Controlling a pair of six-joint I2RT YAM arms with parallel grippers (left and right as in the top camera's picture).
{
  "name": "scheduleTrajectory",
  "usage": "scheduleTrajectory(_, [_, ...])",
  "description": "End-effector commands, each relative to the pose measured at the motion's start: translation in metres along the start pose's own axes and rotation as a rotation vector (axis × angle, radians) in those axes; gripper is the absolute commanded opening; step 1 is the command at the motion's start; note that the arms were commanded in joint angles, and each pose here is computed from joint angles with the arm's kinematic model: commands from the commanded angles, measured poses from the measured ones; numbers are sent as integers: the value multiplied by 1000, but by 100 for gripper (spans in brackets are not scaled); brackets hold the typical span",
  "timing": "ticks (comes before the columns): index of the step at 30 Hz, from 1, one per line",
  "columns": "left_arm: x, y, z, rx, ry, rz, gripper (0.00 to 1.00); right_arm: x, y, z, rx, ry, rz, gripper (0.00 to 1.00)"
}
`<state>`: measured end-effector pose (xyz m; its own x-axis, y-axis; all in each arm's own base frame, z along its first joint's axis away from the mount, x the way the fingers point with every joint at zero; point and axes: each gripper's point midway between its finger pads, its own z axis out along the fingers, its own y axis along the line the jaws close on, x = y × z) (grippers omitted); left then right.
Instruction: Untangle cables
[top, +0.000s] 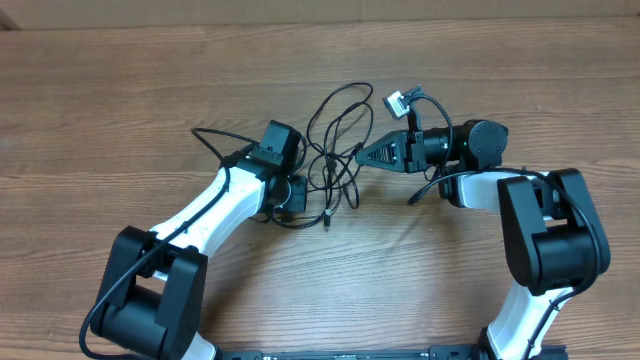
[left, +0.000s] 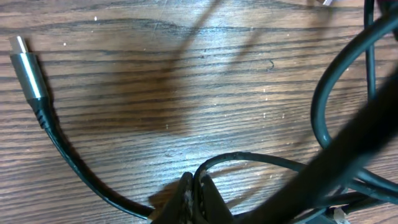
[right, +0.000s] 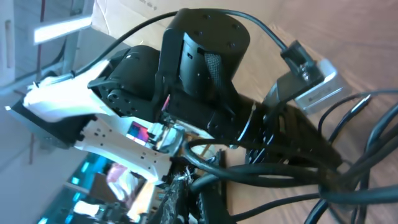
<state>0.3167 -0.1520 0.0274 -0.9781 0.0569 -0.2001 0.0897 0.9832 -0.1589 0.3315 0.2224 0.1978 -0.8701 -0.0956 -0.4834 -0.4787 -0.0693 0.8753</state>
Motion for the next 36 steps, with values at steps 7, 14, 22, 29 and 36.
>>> scheduleTrajectory(7, [7,-2,2,19,24,12,4,-26,101,-14,1,-77,-77,4])
scheduleTrajectory(14, [-5,-81,-122,463,-239,291,4,-47,102,-53,53,-200,-2,4])
scheduleTrajectory(22, [12,-40,-171,260,-353,207,4,-46,67,-63,85,-211,98,4])
scheduleTrajectory(29, [30,-41,-114,270,-103,137,4,-4,-54,-51,405,-309,356,20])
scheduleTrajectory(36, [40,-7,-76,108,36,74,4,56,-75,-10,542,-113,410,24])
